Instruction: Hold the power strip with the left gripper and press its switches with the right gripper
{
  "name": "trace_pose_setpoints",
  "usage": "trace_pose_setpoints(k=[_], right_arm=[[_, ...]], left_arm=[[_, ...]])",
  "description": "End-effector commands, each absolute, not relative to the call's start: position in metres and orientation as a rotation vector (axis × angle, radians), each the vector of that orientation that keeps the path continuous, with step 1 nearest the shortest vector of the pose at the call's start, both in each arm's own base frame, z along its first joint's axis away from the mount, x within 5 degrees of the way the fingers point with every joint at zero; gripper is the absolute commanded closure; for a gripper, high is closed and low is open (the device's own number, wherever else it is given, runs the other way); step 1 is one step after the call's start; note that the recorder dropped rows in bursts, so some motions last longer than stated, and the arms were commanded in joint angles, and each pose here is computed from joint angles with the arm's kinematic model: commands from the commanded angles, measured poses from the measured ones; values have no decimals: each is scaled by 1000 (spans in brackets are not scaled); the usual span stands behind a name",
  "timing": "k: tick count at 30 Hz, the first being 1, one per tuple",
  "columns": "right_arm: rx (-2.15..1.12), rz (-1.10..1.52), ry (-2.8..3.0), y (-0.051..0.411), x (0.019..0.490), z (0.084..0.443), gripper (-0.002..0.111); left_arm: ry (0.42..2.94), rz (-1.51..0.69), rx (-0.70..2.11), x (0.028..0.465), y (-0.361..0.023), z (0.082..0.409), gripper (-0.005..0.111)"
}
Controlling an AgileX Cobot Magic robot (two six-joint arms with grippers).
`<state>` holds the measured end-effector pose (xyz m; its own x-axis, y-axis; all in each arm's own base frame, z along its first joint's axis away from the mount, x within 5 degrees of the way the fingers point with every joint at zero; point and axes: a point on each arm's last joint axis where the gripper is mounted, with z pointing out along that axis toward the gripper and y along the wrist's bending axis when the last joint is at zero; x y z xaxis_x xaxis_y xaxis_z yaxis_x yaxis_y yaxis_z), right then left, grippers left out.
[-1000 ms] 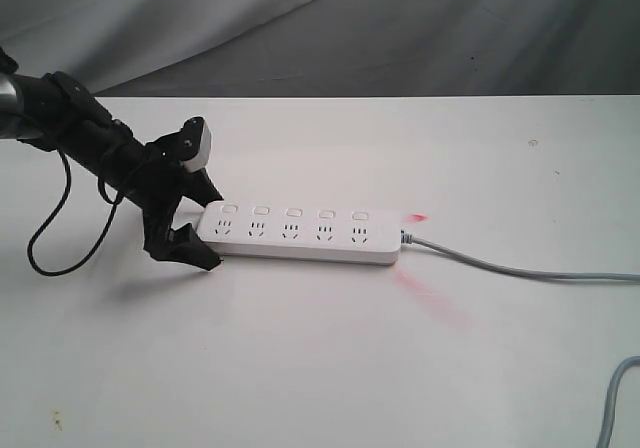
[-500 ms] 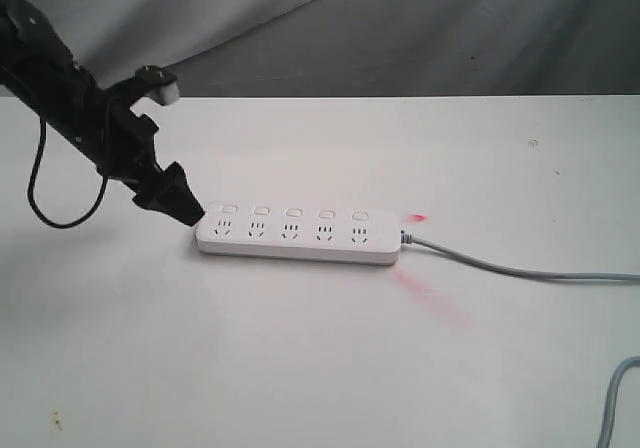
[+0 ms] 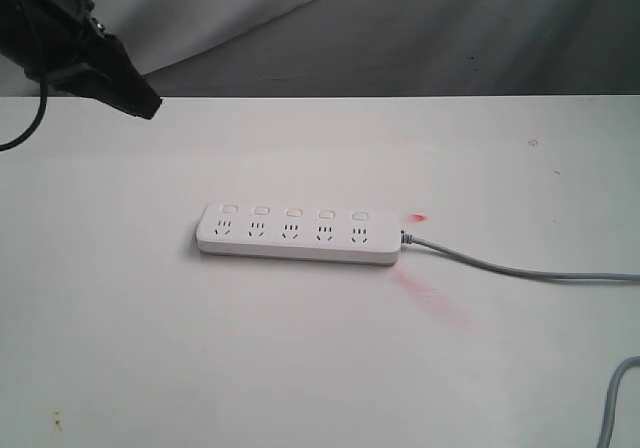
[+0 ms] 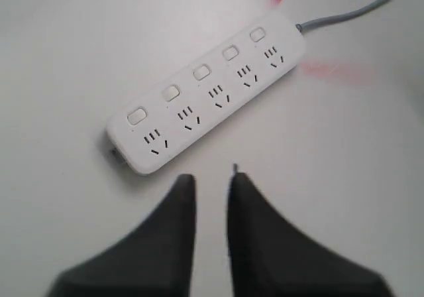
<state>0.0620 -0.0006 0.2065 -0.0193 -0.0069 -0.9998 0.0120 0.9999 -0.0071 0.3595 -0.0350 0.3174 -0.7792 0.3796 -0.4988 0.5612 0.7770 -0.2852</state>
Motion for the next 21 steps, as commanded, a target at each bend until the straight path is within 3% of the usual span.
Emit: trace_pose_setpoints(k=[1, 6, 14, 19, 21], right_arm=[[6, -25, 1591, -1, 62, 205, 108], [6, -25, 1591, -1, 62, 205, 108], [4, -26, 1591, -1, 62, 205, 108], [4, -26, 1591, -1, 62, 205, 108], [6, -25, 1591, -1, 62, 205, 108]], left_arm=[[2485, -624, 694, 347, -39, 339, 106], [2411, -786, 586, 341, -48, 356, 106], [2412, -779, 588, 342, -47, 356, 106], [2474, -355, 692, 310, -18, 372, 106], [2334, -238, 566, 291, -15, 386, 106]])
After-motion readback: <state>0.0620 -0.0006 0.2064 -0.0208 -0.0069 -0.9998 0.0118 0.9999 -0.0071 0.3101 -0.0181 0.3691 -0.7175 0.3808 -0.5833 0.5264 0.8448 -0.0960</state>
